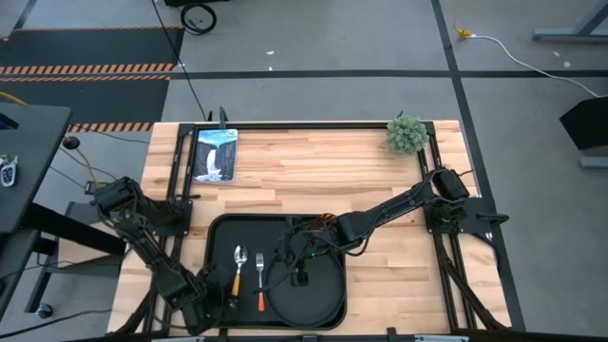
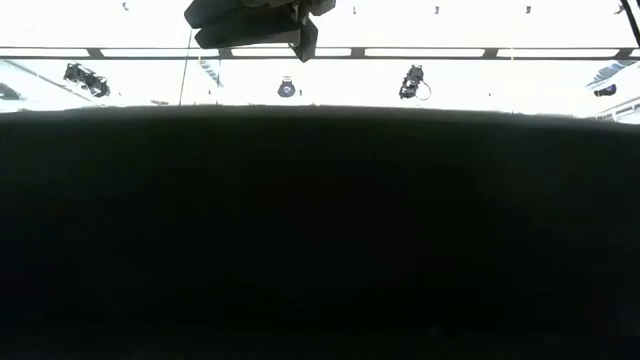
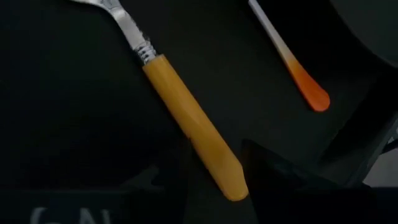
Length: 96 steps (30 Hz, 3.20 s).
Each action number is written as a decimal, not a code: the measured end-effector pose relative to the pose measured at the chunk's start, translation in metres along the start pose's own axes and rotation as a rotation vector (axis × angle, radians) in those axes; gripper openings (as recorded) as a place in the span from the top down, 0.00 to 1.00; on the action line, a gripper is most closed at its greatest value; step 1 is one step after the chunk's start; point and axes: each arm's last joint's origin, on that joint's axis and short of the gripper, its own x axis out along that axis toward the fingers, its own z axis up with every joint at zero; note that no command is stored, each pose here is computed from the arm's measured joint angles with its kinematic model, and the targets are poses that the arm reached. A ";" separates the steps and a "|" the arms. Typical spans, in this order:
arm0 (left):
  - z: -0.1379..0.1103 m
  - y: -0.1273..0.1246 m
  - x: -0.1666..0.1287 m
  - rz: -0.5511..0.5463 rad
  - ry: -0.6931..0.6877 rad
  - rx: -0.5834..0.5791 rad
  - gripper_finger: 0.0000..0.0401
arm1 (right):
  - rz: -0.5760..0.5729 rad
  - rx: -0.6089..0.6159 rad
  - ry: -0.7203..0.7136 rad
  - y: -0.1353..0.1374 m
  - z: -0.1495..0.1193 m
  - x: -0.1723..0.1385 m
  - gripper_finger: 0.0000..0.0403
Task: Pick and place plate/cup/fork/spoon on tray
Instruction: Put the yellow spoon on the left side of the black tray, then adjust the orange fork on the black tray
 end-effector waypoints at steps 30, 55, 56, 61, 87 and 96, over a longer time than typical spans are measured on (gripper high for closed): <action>0.095 -0.011 0.017 0.091 -0.002 0.548 0.63 | 0.029 0.053 -0.032 0.018 0.001 -0.005 0.72; 0.146 0.005 0.030 0.080 0.257 0.908 0.63 | -0.033 0.125 -0.053 0.037 -0.003 -0.010 0.72; 0.149 0.005 0.031 0.074 0.260 0.907 0.63 | -0.036 0.133 -0.056 0.038 -0.003 -0.010 0.72; 0.162 0.013 0.038 0.025 0.286 0.872 0.63 | -0.062 0.138 -0.068 0.043 -0.004 -0.012 0.72; 0.189 0.026 0.049 -0.132 0.333 0.786 0.63 | -0.074 0.137 -0.088 0.048 -0.003 -0.014 0.72; 0.193 0.027 0.050 -0.143 0.337 0.767 0.74 | -0.074 0.137 -0.088 0.048 -0.003 -0.014 0.72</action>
